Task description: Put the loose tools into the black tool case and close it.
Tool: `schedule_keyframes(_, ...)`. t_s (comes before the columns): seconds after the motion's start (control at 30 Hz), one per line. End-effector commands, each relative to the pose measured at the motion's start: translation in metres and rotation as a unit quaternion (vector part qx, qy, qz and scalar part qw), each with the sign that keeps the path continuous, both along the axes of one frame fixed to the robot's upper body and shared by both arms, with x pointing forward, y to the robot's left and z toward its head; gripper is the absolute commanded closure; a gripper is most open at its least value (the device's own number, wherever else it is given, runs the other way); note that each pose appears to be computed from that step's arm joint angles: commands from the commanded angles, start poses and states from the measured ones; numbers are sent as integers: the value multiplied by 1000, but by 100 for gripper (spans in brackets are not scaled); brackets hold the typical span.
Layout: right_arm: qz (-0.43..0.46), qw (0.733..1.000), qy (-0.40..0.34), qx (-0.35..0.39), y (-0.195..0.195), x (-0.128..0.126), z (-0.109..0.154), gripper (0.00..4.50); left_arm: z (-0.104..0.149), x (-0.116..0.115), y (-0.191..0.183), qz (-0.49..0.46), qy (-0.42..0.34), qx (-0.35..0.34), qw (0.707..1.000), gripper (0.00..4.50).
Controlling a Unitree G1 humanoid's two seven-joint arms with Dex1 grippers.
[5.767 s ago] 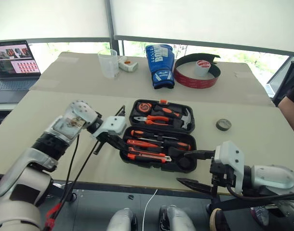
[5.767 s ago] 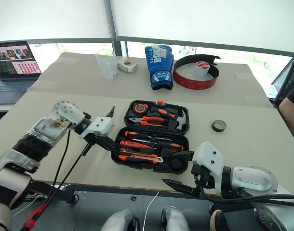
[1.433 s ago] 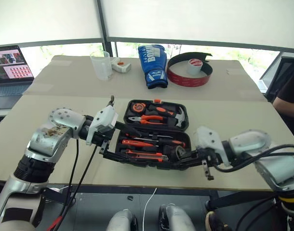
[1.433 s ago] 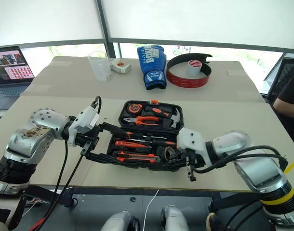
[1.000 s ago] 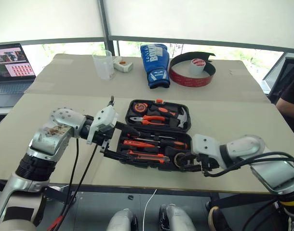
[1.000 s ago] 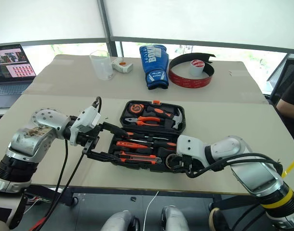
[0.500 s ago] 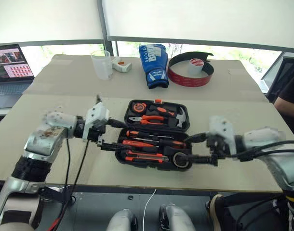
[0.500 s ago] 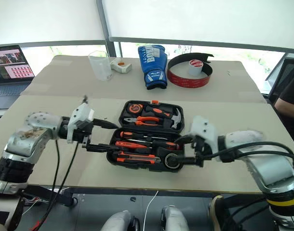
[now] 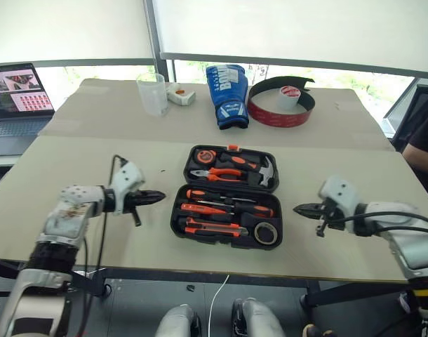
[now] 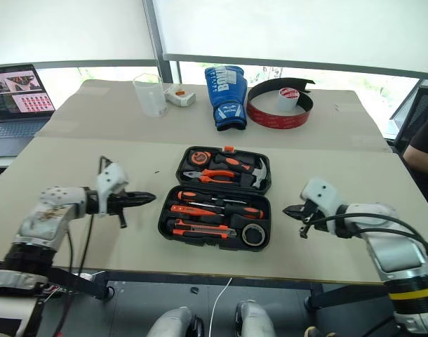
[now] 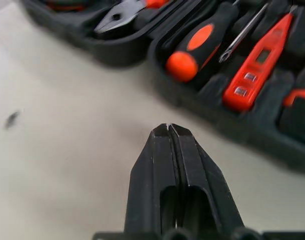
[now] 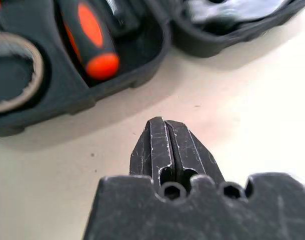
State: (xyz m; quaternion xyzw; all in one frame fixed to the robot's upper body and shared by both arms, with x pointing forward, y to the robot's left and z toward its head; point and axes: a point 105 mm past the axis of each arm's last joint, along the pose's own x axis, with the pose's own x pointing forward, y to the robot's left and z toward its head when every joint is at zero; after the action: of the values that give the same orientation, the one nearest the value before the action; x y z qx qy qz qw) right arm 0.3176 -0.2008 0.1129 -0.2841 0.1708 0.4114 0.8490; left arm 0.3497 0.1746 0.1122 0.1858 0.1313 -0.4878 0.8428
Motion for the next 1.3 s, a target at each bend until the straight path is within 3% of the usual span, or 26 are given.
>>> schedule_keyframes(0.03,41,998,-48,-15,12,6,12,450,12,2,-10,-26,-22,-12,999,447)
schedule_keyframes(0.2,112,990,-88,-20,35,-3,15,450,18,-19,-28,-97,-5,-46,994,447)
schedule_keyframes(0.47,169,983,-73,-13,43,-36,14,450,16,-41,-31,-129,24,-41,991,447)
schedule_keyframes(0.73,147,987,-65,-26,35,-47,11,450,6,-60,-24,-127,39,-23,991,447)
schedule_keyframes(0.9,80,994,-44,-58,5,-43,8,450,-3,-49,8,-53,56,19,997,447)
schedule_keyframes(0.93,60,996,-35,-55,-4,-42,11,392,-5,-41,21,-20,57,30,998,424)
schedule_keyframes(1.0,31,998,-23,-45,-14,-42,16,342,-5,-33,38,22,59,39,997,382)
schedule_keyframes(1.07,-5,1000,-14,-13,-22,-37,27,266,2,-19,53,73,68,16,995,301)
schedule_keyframes(1.2,-98,989,14,107,-22,-11,54,137,35,19,51,169,116,-120,971,162)
schedule_keyframes(1.3,-139,976,48,161,-9,11,58,32,48,35,26,178,159,-172,956,57)
